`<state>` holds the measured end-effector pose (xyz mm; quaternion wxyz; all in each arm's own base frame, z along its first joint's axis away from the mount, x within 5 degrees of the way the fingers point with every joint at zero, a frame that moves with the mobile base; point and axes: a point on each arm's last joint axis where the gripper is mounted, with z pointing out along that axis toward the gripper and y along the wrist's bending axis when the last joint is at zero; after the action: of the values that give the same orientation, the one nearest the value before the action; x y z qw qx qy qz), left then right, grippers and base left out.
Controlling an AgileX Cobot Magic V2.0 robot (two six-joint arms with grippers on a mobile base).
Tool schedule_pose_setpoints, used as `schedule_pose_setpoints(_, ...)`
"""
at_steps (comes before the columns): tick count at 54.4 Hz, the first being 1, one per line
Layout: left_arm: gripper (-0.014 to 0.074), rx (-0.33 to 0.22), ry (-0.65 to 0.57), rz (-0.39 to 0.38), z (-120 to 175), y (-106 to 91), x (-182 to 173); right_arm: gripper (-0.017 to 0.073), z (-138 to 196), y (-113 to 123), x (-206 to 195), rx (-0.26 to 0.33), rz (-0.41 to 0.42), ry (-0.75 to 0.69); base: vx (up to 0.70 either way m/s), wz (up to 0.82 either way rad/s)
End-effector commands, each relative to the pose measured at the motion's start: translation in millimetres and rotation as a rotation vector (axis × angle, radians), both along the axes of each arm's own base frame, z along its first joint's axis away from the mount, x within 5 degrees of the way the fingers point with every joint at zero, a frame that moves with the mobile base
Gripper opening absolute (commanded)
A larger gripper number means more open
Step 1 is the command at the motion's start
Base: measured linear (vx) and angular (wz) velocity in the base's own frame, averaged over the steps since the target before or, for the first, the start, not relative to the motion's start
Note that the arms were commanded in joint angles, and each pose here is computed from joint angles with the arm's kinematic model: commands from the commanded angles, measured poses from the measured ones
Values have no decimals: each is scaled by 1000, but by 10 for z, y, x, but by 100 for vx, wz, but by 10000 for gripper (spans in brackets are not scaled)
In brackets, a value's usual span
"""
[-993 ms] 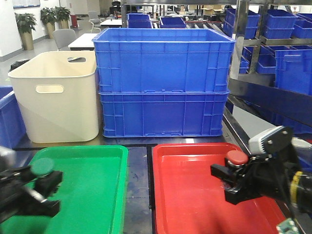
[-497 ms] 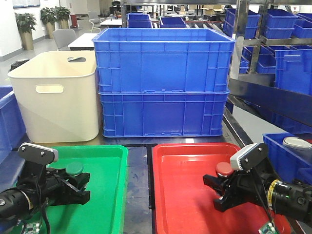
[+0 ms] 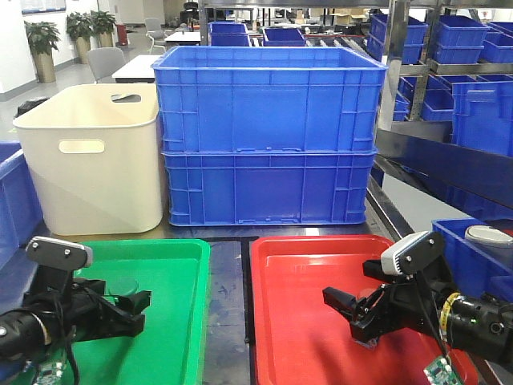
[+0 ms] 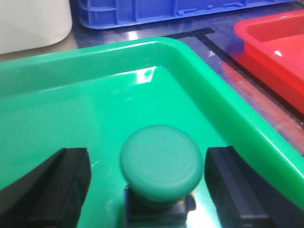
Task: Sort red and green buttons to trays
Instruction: 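Open both grippers to release the buttons and raise them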
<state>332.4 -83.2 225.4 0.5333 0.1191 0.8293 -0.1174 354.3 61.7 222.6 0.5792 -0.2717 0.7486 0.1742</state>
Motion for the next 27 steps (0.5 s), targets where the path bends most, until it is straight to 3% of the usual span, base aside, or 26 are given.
schedule_pose_setpoints(1,610,-71,-169,-6,519,-9,-87,647,436,13,-40,93,9,-149,0,0)
schedule_pose_setpoints(11,536,-55,-249,45,1023,121,-431,592,861,9,-248,135,11,-241,0,0)
schedule_pose_setpoints(17,400,-28,-261,118,1331,269,-778,480,1140,1,-448,176,6,-252,0,0)
schedule_pose_setpoints(23,134,-8,-183,214,1476,415,-1141,227,1396,-11,-771,202,-5,-192,0,0)
schedule_pose_setpoints(26,-11,-9,-141,249,1528,477,-1338,49,1442,-21,-949,185,-14,-150,0,0)
schedule_pose_setpoints(27,-9,-2,-125,259,1537,497,-1402,-9,1450,-25,-1013,179,-17,-137,0,0)
